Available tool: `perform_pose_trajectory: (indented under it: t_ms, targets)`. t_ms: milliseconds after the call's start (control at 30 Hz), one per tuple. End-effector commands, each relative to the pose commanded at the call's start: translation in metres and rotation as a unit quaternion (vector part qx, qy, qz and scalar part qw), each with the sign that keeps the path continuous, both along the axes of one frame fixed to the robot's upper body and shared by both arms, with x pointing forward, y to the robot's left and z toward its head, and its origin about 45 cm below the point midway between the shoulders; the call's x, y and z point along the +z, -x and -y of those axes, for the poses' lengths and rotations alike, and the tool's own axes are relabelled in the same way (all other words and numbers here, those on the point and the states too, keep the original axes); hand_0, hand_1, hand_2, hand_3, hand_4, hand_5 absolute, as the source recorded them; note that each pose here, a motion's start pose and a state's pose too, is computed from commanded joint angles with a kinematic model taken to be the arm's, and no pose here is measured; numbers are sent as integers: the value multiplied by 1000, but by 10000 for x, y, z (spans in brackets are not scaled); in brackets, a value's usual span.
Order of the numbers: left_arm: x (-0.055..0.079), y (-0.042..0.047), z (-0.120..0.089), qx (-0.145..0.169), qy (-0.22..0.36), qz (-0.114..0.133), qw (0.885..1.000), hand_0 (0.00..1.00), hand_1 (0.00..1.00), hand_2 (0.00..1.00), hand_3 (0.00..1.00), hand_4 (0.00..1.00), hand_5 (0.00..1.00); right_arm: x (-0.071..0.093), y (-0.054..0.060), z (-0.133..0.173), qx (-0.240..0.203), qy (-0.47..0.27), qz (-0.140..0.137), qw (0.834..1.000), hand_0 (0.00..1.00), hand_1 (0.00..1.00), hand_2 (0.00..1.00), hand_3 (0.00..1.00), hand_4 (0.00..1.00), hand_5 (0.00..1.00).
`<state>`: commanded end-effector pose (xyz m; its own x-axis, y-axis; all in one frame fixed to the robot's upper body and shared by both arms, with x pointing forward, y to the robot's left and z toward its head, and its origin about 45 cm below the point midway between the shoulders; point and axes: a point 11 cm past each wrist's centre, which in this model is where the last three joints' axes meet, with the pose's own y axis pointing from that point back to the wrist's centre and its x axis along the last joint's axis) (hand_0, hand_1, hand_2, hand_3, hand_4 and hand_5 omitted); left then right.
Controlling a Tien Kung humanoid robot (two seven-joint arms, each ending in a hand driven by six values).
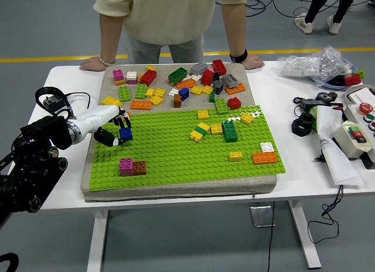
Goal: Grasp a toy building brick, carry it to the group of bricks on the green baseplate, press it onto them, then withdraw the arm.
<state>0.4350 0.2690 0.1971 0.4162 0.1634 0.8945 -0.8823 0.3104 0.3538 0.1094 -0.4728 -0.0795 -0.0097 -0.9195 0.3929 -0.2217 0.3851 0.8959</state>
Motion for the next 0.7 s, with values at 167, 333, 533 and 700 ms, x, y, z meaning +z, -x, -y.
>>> perform_pose_trajectory:
  t_ms: [167,333,533,700]
  targets:
    - [146,114,101,-24,1,19,1000,581,610,499,544,575,2,1,9,7,0,0,-1,1000,761,676,718,737,998,683]
    - [224,232,181,-40,0,31,999,580,605,497,537,564,2,3,18,17,0,1,-1,1000,761,676,718,737,998,683]
    - [314,437,289,-59,5,44,997,578,602,498,533,540,2,9,28,36,-3,2,0,1000,761,676,718,737,998,683]
    - [327,535,351,-69,7,46,997,577,601,496,534,537,2,12,27,41,-4,3,1,1000,761,676,718,737,998,683]
